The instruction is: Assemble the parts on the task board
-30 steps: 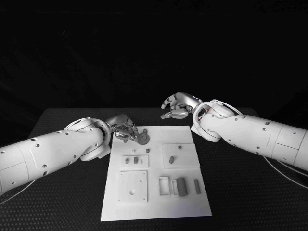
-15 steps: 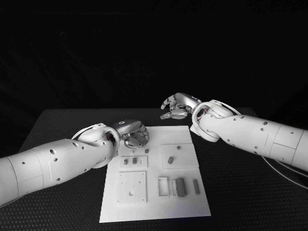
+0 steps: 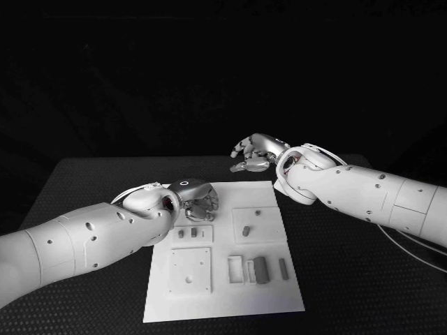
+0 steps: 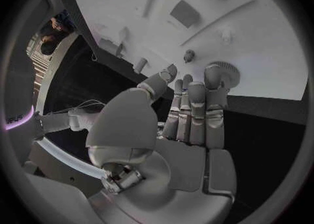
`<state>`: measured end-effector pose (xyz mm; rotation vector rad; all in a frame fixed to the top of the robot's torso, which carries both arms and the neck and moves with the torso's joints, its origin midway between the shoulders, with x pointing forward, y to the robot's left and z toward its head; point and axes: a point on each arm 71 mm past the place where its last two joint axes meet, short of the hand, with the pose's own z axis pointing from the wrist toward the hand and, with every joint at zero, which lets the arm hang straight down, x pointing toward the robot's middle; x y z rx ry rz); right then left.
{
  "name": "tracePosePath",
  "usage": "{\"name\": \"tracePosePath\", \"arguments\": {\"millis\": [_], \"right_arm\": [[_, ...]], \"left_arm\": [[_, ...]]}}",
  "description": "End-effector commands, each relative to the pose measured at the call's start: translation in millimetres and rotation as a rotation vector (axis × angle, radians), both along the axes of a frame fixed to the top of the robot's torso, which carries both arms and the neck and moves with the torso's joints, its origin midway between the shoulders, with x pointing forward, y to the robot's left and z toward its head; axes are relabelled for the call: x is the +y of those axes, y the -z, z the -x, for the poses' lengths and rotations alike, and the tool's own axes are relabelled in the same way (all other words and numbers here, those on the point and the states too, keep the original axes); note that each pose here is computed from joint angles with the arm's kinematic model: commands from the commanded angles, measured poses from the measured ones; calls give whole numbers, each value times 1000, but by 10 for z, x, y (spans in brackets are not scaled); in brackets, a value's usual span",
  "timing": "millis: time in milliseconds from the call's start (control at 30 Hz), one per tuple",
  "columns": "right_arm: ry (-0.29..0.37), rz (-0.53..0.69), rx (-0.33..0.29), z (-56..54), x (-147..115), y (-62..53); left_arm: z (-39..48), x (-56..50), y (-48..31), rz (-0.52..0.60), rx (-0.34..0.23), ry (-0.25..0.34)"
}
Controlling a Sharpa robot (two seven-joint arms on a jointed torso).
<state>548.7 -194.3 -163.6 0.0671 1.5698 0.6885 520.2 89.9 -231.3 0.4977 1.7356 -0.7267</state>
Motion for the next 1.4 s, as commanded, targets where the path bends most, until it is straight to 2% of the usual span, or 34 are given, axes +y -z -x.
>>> {"name": "tracePosePath", "arguments": {"millis": [33,267,667,1133,1400], "right_arm": [[-10,0,1,8,12,0],[-13,-1,1,11,26,-2],[-19,-2,2,17,49,-3],[-24,-4,1,25,72,-7],[-27,-5,1,28,83,-8]], "left_arm": [[4,-13,49,-70,-21,5],[-5,-23,80,-85,-32,0],[-22,-6,143,-106,-14,-17],[-28,-36,186,-105,-12,-17],[-8,-86,241,-108,0,-12]]}}
